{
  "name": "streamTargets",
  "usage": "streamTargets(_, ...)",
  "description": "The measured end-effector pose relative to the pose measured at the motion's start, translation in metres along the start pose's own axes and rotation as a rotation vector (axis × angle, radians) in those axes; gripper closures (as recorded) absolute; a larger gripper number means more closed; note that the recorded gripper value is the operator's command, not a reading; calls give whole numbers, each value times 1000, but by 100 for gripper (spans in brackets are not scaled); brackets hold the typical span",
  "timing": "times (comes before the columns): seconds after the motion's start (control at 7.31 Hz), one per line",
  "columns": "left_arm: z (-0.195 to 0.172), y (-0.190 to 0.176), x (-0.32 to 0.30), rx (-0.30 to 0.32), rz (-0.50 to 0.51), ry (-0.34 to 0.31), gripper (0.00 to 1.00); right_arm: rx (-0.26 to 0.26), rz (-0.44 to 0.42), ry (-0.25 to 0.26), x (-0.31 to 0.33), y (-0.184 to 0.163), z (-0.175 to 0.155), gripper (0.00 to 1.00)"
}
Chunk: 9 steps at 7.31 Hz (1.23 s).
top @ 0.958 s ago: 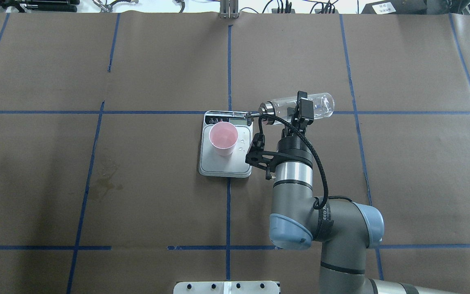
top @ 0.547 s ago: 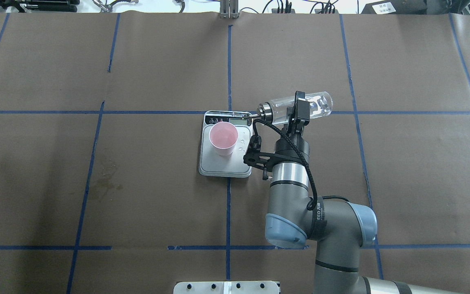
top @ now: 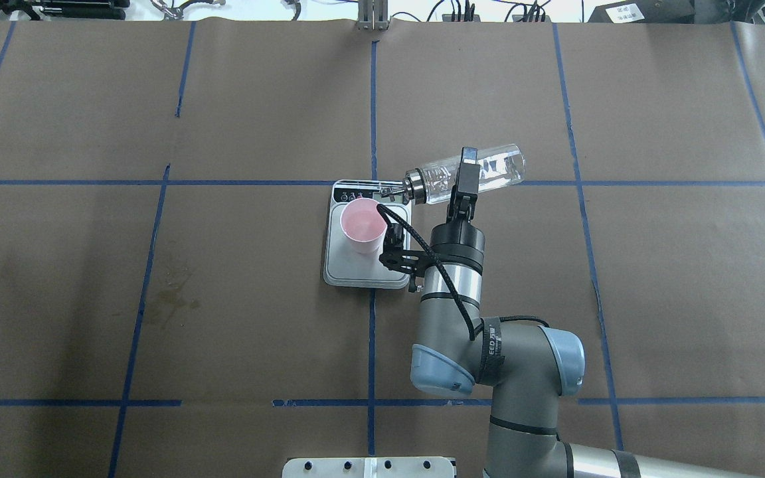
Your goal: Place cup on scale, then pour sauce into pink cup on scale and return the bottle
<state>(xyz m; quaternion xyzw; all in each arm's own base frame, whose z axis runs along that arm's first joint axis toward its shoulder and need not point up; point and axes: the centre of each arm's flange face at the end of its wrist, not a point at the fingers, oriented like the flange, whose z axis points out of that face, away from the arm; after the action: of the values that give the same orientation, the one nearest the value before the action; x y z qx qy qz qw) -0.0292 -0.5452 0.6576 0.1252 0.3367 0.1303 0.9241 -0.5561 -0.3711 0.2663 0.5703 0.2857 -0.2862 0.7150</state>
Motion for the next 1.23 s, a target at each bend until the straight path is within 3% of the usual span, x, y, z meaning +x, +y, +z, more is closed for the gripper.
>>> streamTargets(1.23,0,-4,2,-4,0,1,0,0,-117,86,-8,6,-2,100)
